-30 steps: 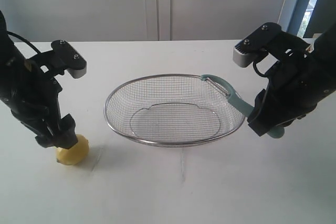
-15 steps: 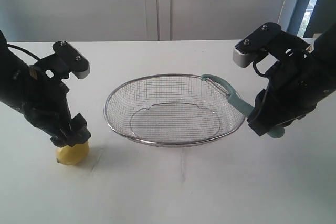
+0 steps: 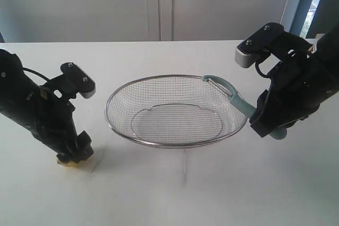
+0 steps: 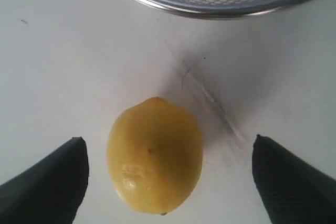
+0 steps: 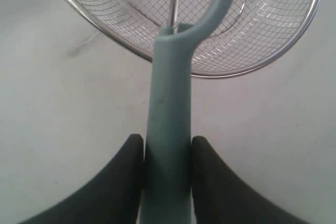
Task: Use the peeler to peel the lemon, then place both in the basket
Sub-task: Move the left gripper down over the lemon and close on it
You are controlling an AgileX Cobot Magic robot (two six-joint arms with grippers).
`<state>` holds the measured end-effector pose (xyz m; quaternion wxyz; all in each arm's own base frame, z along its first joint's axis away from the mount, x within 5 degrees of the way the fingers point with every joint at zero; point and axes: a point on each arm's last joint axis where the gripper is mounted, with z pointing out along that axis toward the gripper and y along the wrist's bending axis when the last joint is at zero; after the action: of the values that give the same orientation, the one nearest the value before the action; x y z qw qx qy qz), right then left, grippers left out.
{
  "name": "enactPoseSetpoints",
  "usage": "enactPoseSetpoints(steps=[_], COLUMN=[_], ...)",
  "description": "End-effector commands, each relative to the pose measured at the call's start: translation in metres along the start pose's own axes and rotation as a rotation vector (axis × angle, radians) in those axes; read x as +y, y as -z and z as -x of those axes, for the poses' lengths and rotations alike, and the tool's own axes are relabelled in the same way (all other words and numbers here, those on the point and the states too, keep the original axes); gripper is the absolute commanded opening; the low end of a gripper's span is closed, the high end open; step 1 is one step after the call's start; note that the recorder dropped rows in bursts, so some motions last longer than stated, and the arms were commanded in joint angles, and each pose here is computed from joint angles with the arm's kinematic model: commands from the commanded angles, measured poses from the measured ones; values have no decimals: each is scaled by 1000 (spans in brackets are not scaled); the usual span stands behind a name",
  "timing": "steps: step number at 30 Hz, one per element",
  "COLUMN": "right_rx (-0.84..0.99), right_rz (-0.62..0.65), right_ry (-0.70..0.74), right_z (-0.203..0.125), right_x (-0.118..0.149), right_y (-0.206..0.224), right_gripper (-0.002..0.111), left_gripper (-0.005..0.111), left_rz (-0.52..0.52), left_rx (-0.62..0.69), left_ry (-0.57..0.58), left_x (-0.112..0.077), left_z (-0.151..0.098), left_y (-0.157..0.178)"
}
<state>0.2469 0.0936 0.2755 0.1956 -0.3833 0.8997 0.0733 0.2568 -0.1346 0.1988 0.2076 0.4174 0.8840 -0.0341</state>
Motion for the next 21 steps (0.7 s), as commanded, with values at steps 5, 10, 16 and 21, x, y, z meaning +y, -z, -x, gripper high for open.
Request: enactPoseSetpoints(steps=[5,10,16,21], right_rx=[-15,-15,-15,-15], right_rz=[-5,-5,-5,-5], right_ry=[11,11,9,-4], right_z=[0,0,1,1], right_x=[1,1,1,1], right_y=[2,2,2,2], right_gripper=[0,0,0,0], left_gripper=[86,86,86,86], left_rz=[-29,-29,-37,-49], left_rx=[51,57,77,106], left_ry=[14,15,17,19], left_x=[-2,-2,-2,-3], left_z=[-4,-4,-6,-9], left_y=[-23,-32,-39,-48])
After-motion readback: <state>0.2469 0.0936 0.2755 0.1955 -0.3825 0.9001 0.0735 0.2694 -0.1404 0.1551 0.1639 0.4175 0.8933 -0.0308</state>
